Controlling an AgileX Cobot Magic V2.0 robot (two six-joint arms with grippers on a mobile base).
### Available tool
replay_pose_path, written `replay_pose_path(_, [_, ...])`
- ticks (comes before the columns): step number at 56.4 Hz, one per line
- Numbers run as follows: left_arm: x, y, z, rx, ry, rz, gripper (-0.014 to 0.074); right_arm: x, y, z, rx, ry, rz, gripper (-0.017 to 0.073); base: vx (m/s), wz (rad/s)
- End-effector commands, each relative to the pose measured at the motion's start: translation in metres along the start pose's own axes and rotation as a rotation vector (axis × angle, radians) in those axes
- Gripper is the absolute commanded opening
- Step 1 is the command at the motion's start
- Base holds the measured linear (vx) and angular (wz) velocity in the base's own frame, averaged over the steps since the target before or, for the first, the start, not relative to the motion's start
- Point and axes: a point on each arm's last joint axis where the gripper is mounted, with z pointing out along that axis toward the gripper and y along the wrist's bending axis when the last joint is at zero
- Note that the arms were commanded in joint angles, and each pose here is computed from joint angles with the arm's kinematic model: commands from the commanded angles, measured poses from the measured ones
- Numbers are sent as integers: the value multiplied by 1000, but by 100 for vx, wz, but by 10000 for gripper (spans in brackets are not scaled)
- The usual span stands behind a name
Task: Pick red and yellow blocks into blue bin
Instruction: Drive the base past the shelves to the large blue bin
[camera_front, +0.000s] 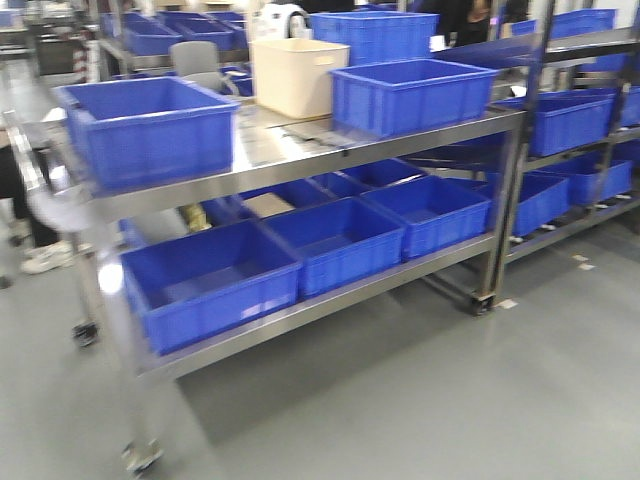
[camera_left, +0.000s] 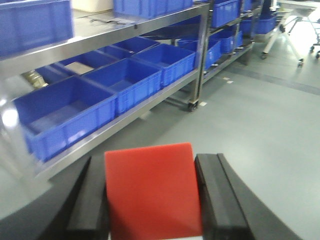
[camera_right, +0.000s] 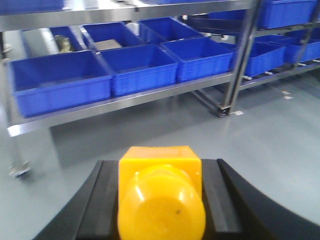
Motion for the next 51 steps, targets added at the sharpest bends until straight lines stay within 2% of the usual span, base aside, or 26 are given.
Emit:
replay_pose_path(1, [-15,1,-3,-15,-103,-16,0,-15,0,-3,0,-106,-16,-10,52,-36])
replay_pose_path(51, [-16,1,-3,-17,-107,-16,2,-15,0,-3,0,-106,-17,-10,49,-44])
